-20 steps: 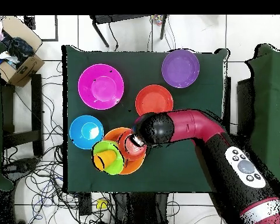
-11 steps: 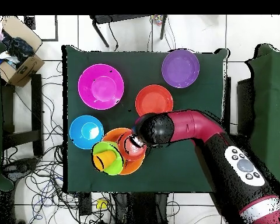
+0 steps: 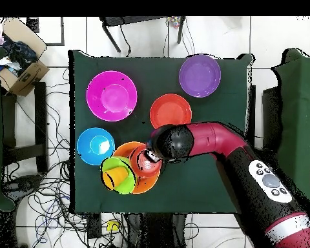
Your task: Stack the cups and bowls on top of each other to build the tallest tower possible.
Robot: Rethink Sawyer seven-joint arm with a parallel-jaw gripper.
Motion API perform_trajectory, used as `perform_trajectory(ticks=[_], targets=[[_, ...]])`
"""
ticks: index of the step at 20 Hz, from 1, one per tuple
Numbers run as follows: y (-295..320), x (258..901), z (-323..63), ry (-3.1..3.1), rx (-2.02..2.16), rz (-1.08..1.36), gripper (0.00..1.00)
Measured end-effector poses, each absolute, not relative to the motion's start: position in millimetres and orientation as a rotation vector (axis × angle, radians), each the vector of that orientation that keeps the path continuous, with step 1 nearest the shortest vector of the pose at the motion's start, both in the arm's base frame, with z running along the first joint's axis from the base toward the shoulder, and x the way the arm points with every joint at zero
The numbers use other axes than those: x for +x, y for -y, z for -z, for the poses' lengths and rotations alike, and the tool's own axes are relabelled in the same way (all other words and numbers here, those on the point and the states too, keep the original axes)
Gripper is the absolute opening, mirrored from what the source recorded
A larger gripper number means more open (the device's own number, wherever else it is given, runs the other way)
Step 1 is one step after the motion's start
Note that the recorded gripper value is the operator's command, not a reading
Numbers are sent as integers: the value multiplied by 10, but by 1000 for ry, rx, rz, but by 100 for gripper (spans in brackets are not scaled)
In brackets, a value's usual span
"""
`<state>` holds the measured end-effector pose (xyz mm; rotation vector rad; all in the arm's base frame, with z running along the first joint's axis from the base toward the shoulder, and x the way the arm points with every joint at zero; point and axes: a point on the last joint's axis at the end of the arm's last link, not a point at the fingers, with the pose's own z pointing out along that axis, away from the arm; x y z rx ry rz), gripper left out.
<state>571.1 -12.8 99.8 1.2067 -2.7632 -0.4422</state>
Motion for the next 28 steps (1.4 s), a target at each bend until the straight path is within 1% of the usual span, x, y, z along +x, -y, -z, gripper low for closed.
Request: perform_trajectory(ticks=[10, 24, 28], targets=[[285, 5734, -986, 2786, 1172, 443, 0], [299, 5775, -994, 2795, 1170, 437, 0], [305, 5780, -927, 2790, 1181, 435, 0]])
